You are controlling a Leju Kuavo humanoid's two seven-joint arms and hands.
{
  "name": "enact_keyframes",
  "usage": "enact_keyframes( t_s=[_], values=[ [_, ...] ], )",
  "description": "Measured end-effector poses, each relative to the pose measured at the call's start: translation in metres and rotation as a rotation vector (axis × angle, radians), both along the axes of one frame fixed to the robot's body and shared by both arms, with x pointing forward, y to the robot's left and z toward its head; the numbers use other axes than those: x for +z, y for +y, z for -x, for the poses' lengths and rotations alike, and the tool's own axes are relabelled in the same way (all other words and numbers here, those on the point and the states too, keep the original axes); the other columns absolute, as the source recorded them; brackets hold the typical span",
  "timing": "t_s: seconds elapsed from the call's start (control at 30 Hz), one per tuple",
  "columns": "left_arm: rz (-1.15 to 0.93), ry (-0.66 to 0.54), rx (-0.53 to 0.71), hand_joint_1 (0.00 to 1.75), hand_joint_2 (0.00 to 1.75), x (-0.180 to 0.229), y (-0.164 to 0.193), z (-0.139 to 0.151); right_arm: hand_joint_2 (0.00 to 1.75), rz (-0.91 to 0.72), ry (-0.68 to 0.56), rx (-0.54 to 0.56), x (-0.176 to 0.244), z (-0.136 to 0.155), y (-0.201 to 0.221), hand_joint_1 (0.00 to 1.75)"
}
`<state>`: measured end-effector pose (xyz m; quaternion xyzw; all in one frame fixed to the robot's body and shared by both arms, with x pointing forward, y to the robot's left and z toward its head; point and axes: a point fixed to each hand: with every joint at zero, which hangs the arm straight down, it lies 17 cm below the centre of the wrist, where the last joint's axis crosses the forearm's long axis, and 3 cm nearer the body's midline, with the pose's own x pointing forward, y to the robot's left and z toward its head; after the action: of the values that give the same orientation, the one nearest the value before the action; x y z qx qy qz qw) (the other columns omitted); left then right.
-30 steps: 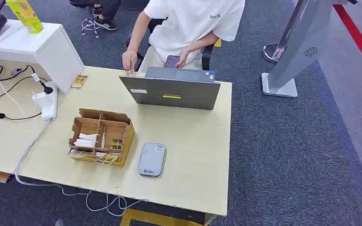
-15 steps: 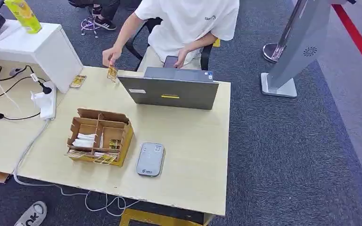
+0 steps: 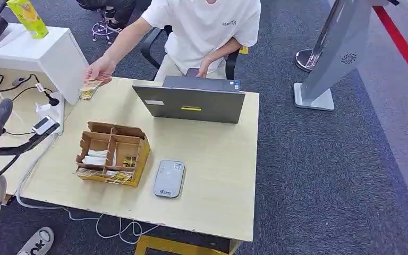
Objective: Pass the card to the sensor for recognition and then transmit it.
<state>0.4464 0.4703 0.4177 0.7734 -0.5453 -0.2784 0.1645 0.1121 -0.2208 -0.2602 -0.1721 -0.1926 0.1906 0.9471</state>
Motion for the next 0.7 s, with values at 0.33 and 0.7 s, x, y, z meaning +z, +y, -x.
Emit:
enact_keyframes(
  t_s=[0.33, 0.7],
  values=[
    [0.011, 0.105, 0.030, 0.00, 1.75, -0.022, 0.005, -0.041, 0.00, 0.000, 0.013, -0.005, -0.001, 0.003, 0.000, 0.00],
    [0.039, 0.206, 0.016, 0.00, 1.75, -0.066, -0.010, -0.067, 0.00, 0.005, 0.012, 0.012, -0.001, 0.003, 0.000, 0.00]
  ],
)
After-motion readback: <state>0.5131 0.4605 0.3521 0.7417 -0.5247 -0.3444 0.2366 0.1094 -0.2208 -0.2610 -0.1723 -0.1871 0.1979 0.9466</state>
